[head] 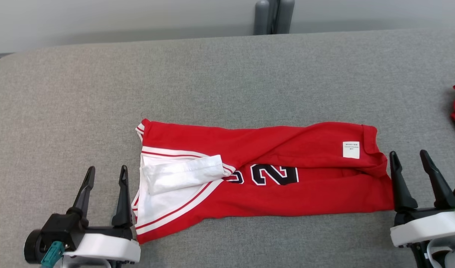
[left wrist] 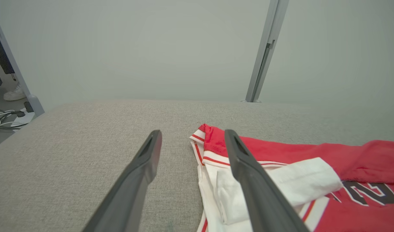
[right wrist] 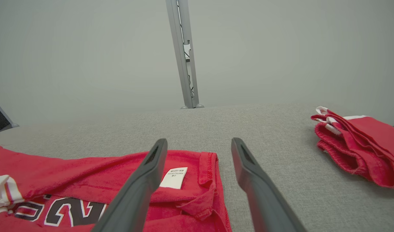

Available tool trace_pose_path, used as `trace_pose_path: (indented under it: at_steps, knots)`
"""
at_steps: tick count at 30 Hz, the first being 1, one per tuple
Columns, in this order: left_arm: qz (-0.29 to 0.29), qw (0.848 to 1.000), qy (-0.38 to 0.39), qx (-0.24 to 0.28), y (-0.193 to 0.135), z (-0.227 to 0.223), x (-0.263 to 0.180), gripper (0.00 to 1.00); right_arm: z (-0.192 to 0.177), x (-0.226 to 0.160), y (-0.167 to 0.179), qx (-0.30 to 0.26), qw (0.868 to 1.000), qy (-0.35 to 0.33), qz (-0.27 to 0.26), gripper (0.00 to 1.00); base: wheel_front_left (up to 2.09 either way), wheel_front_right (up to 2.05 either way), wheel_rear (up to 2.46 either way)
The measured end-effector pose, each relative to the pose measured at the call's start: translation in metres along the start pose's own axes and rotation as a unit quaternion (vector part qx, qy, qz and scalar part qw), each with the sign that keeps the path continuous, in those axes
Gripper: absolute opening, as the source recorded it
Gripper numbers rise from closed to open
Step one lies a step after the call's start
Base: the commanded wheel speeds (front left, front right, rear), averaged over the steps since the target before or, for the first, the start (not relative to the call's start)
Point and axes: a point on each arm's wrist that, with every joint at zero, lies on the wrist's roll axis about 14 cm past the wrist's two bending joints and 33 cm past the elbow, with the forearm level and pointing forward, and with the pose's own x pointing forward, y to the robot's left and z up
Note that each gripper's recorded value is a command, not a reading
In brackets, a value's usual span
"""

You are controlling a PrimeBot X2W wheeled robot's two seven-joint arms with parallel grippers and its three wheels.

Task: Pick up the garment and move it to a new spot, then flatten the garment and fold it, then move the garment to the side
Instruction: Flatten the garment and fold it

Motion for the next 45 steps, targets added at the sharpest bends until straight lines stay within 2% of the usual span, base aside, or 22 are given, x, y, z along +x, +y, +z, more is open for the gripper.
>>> trace_pose_path:
  at_steps: [4,7,13,18,19,20,21,22,26,31,41,45]
  knots:
    - [-0.003,1.000,-0.002,-0.003,-0.003,0.000,0.009,1.00,-0.022,0.008,-0.014,-0.001,0.999,0.035,-0.011,1.00,0.00,0.00,0.00]
    - [-0.002,1.000,0.004,-0.006,-0.003,-0.005,0.014,1.00,-0.055,0.014,-0.020,0.003,0.996,0.085,-0.016,1.00,0.00,0.00,0.00]
    - [0.003,1.000,0.015,-0.007,-0.001,-0.014,0.019,1.00,-0.099,0.018,-0.013,0.022,0.989,0.147,-0.011,1.00,0.00,0.00,0.00]
    - [0.001,1.000,0.017,-0.008,-0.002,-0.017,0.022,1.00,-0.115,0.017,-0.007,0.033,0.985,0.171,-0.005,1.00,0.00,0.00,0.00]
    - [0.001,1.000,0.018,-0.009,-0.002,-0.018,0.022,1.00,-0.119,0.017,-0.005,0.038,0.984,0.177,-0.004,0.91,0.00,0.00,0.00]
    - [0.001,1.000,0.019,-0.009,-0.002,-0.019,0.022,1.00,-0.121,0.017,-0.004,0.040,0.983,0.180,-0.002,0.44,0.00,0.00,0.00]
    - [0.001,1.000,0.020,-0.009,-0.002,-0.020,0.023,1.00,-0.122,0.018,-0.003,0.041,0.983,0.181,0.000,0.11,0.00,0.00,0.00]
    - [-0.001,1.000,0.020,-0.009,-0.003,-0.020,0.024,1.00,-0.124,0.018,-0.001,0.045,0.982,0.185,0.003,0.00,0.00,0.00,0.00]
    - [-0.004,1.000,0.017,-0.009,-0.004,-0.019,0.028,1.00,-0.125,0.019,0.004,0.056,0.981,0.184,0.008,0.00,0.00,0.00,0.00]
    - [-0.007,1.000,0.015,-0.009,-0.005,-0.017,0.028,1.00,-0.120,0.016,-0.010,0.054,0.983,0.177,-0.003,0.00,0.00,0.00,0.00]
    - [-0.010,1.000,0.009,-0.011,-0.007,-0.013,0.028,1.00,-0.094,-0.004,-0.099,-0.007,0.983,0.159,-0.087,0.00,0.00,0.00,0.00]
    - [-0.011,1.000,0.007,-0.010,-0.007,-0.012,0.028,1.00,-0.081,0.001,-0.099,-0.015,0.987,0.140,-0.083,0.00,0.00,0.00,0.00]
